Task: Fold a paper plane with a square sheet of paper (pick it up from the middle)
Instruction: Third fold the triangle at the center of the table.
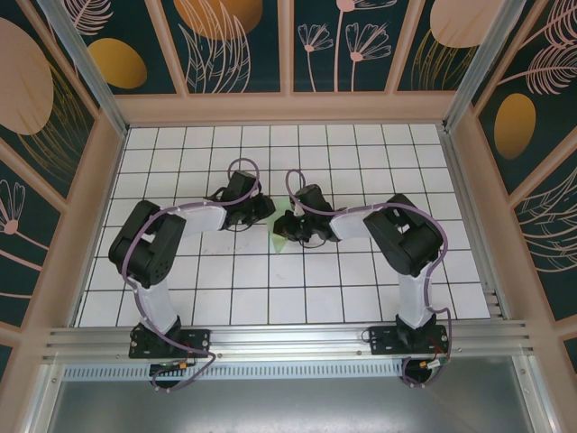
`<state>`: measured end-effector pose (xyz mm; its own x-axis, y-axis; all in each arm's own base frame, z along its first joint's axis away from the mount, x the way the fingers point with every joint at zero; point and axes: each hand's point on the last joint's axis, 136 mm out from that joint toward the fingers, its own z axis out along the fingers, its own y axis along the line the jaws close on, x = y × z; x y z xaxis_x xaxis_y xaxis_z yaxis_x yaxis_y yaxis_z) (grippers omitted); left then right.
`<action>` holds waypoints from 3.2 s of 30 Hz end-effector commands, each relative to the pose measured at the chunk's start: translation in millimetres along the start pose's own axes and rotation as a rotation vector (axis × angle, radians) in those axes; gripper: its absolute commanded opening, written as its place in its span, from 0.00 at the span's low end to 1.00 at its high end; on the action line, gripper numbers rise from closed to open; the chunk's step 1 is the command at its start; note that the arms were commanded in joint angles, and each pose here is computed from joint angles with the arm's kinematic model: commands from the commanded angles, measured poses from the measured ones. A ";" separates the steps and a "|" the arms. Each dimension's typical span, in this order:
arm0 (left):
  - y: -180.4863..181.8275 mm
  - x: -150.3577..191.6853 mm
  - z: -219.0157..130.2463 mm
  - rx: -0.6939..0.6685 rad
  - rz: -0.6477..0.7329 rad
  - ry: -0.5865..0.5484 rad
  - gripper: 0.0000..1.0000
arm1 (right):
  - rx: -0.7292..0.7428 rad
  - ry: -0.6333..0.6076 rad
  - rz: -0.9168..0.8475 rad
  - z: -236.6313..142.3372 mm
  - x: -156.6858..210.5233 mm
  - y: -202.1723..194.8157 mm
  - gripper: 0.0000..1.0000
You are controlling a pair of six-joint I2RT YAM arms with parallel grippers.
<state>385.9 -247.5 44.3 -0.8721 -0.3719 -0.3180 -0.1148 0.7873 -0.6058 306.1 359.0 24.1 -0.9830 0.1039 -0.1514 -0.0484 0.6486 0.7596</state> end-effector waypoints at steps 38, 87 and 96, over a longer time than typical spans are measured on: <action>-9.0 37.1 -29.0 0.177 -0.023 0.099 0.11 | 0.082 0.036 0.017 1.6 10.2 -28.8 0.00; 57.8 73.3 8.5 -0.101 -0.013 0.195 0.00 | -0.100 0.031 -0.043 -35.9 30.4 13.2 0.00; 62.3 73.8 8.6 -0.120 -0.016 0.186 0.00 | -0.100 0.089 -0.077 -32.4 51.6 13.7 0.00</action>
<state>332.1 -253.2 13.0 -0.9367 -0.2922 -0.1929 -0.1066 0.7628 -0.6377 253.2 341.8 35.4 -0.9921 0.0209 -0.1234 -0.0855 0.6068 0.7902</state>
